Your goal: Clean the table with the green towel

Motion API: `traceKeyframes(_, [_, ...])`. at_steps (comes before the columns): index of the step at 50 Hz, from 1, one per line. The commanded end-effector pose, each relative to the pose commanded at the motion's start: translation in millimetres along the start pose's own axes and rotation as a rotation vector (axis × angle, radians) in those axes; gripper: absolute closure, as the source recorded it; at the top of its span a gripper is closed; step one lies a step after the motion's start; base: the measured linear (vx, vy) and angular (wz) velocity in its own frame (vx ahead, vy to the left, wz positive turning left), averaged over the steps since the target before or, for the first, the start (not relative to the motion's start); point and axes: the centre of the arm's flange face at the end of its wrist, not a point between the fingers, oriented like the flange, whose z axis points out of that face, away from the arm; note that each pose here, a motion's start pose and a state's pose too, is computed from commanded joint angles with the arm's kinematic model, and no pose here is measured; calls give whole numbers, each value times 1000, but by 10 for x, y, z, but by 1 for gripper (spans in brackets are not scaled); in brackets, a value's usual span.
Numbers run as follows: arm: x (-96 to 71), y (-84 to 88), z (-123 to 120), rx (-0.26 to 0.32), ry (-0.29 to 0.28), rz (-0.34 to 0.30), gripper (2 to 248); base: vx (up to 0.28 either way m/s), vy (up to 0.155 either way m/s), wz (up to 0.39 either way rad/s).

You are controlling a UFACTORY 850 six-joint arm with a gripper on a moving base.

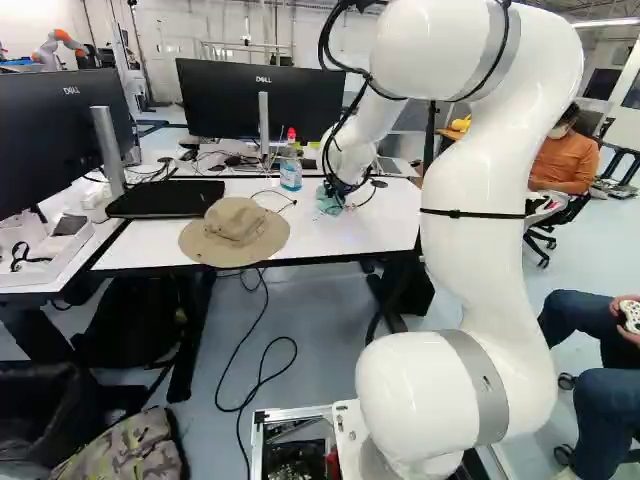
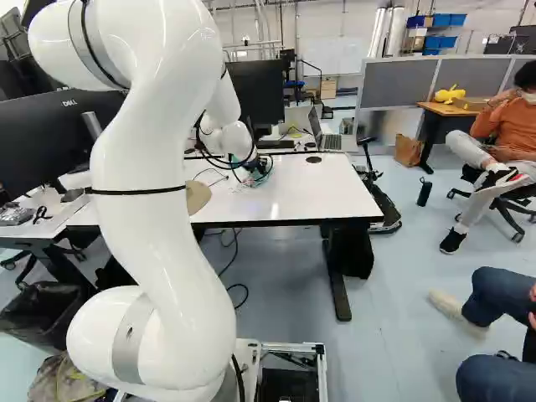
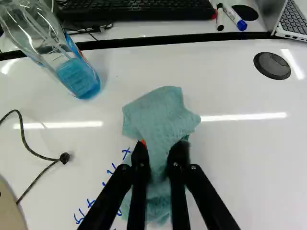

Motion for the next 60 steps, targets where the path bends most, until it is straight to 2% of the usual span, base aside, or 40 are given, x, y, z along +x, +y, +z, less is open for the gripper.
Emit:
traceKeyframes(16, [30,-1,33,0,3,0,200,0,0,0])
traceKeyframes(28, [138,-43,153,5,14,-5,200,0,0,0])
traceKeyframes(38, [199,-176,225,19,21,-20,200,0,0,0])
traceKeyframes(60, [140,-541,169,59,16,-63,200,0,0,0])
